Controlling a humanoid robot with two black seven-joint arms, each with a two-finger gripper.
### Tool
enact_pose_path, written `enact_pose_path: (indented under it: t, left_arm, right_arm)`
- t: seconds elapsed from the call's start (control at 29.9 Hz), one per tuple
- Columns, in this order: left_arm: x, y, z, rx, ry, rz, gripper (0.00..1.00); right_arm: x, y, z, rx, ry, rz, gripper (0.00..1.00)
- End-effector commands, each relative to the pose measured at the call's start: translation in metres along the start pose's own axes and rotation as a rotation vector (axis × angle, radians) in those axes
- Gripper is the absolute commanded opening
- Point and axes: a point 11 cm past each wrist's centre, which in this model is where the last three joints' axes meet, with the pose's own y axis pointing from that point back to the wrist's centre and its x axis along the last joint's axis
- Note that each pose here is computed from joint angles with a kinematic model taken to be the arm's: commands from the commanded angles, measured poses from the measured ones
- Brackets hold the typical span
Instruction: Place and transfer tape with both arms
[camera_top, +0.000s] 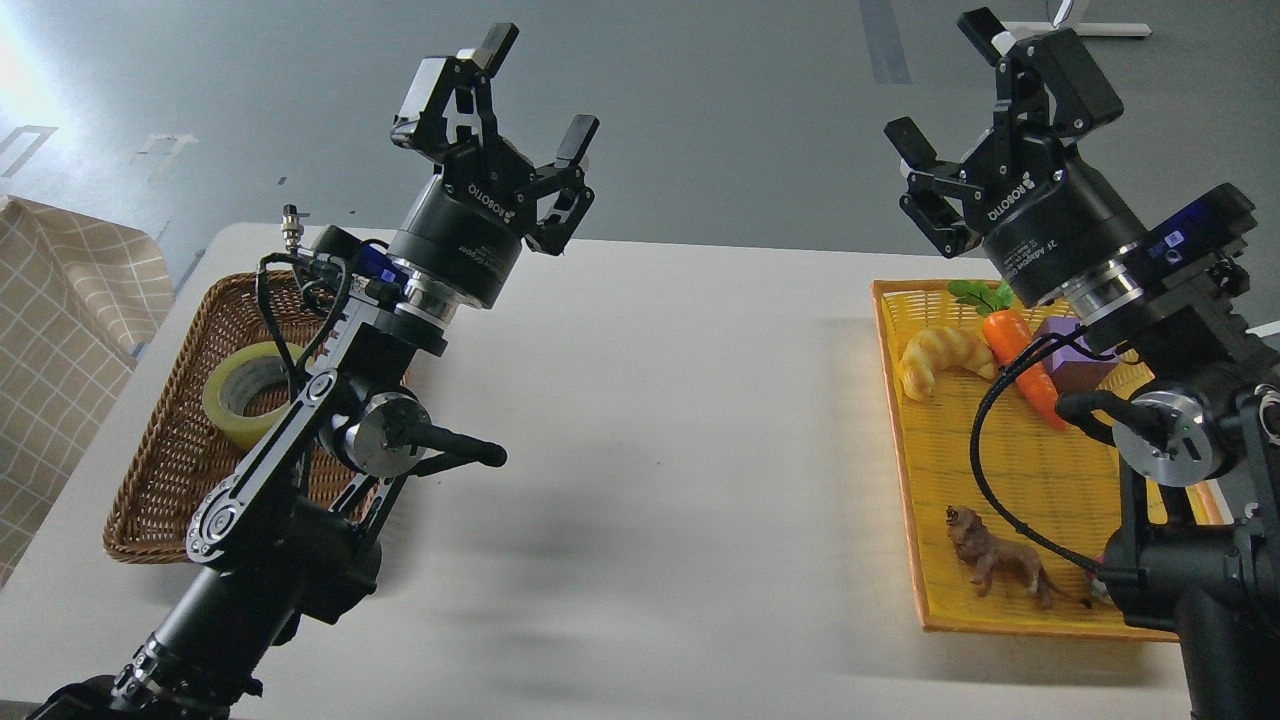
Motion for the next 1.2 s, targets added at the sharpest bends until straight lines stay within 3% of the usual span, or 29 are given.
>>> enact_pose_path:
  t: [0.0,1.17]
  left_arm:
    - [-0.0029,-0.0031,0.001,-0.009,0.009,-0.001,0.98]
    - [-0.0033,-0.0049,-0.0039,0.02,0.008,-0.005,0.98]
  right_arm:
    - [0.0002,0.0042,0.0045,-0.01,-0.006,0.005,1.0]
    - [-0.0012,0.0037,0.0017,0.0,-0.002,-0.001,1.0]
